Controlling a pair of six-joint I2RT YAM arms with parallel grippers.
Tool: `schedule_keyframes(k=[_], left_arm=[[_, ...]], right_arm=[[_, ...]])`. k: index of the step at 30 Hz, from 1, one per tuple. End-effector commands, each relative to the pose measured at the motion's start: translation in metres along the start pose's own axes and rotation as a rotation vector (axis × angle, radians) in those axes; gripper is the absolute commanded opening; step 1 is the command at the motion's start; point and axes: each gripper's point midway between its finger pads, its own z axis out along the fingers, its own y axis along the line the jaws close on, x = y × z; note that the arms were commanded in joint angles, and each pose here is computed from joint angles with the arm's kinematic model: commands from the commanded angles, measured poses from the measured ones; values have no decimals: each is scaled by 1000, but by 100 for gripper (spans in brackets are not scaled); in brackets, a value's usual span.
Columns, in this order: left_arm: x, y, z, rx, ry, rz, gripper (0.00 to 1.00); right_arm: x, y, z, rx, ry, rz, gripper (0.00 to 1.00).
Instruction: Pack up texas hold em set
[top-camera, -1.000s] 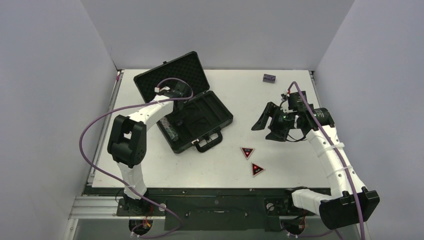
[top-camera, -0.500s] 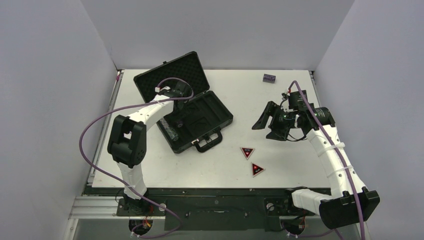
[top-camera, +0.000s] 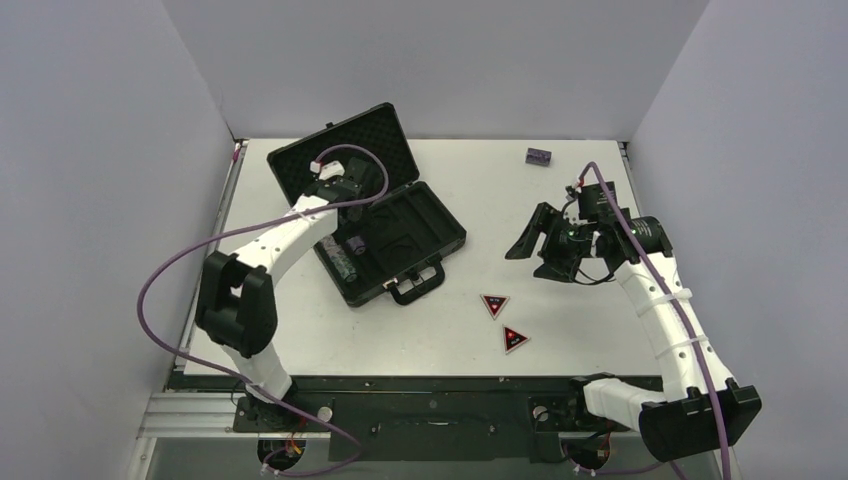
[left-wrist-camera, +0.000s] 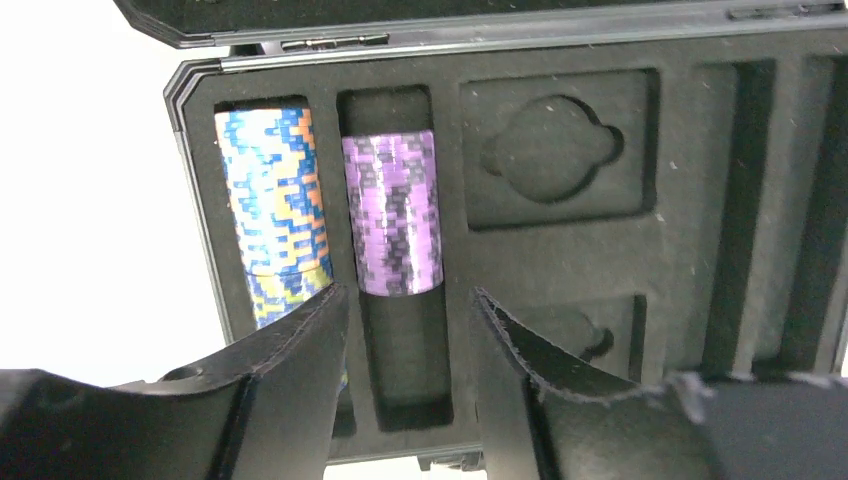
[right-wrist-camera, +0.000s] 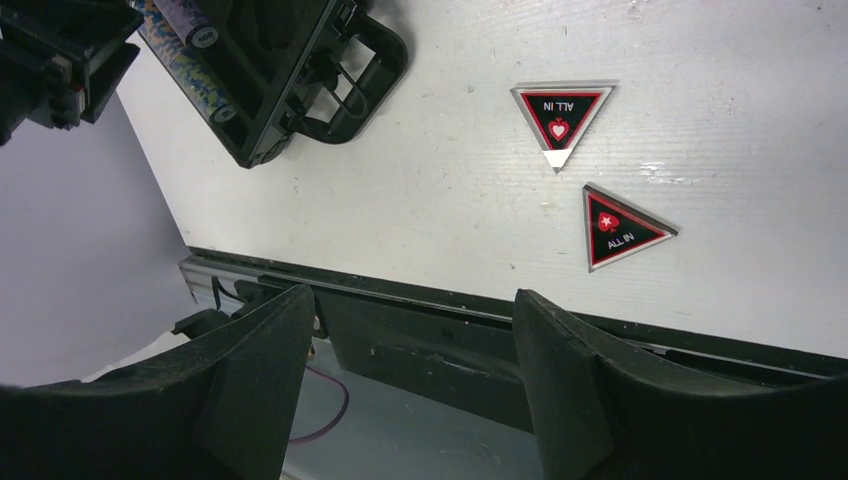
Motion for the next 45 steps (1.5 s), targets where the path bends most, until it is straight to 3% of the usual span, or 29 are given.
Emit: schedule_keyframes(k=[1, 10, 13, 15, 27, 45], left_arm=[[-2, 0, -26, 81, -105, 88, 42], [38, 7, -12, 103, -64, 224, 19], [44, 1, -7, 142, -53, 238, 4], [45, -2, -4, 156, -59, 238, 0], [43, -5, 17, 124, -76, 235, 0], [4, -9, 46, 54, -161, 209, 0]], right_arm=[[-3, 0, -6, -8, -57, 1, 68], [0, -3, -7, -7, -61, -2, 68], [0, -4, -7, 0, -58, -2, 68], [0, -4, -8, 1, -61, -3, 68], [-7, 1, -11, 4, -72, -2, 68], [-21, 7, -10, 13, -90, -1, 68]])
